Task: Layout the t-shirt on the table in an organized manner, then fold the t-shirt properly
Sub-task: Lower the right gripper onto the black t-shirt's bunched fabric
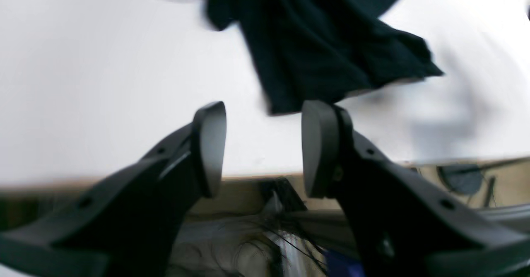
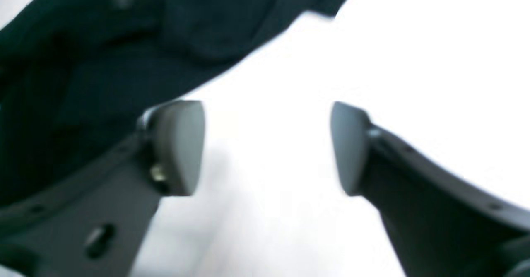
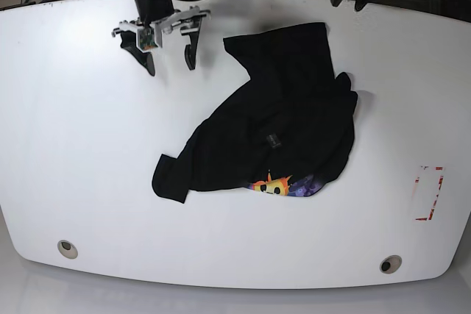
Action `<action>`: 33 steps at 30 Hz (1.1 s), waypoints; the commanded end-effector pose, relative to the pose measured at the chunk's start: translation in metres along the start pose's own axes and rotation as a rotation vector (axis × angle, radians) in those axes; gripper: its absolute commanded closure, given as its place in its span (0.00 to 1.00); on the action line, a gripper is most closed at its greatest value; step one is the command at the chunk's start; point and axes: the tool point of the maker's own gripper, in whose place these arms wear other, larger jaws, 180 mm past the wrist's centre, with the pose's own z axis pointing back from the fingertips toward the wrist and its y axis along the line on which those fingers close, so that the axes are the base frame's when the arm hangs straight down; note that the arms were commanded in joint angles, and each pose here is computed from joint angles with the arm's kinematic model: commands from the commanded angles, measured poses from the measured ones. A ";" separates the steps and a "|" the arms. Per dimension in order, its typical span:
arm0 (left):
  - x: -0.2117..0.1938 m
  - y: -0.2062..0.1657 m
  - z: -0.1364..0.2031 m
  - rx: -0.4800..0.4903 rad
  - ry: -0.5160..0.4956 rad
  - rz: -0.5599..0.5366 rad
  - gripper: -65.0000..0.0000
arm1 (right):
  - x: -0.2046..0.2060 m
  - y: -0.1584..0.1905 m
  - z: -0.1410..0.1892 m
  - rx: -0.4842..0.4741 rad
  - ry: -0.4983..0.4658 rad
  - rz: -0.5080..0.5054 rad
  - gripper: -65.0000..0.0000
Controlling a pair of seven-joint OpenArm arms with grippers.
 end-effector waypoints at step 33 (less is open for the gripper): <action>0.020 -0.022 -0.017 -0.078 -0.091 -0.146 0.57 | 0.028 0.073 -0.141 0.239 0.126 0.112 0.20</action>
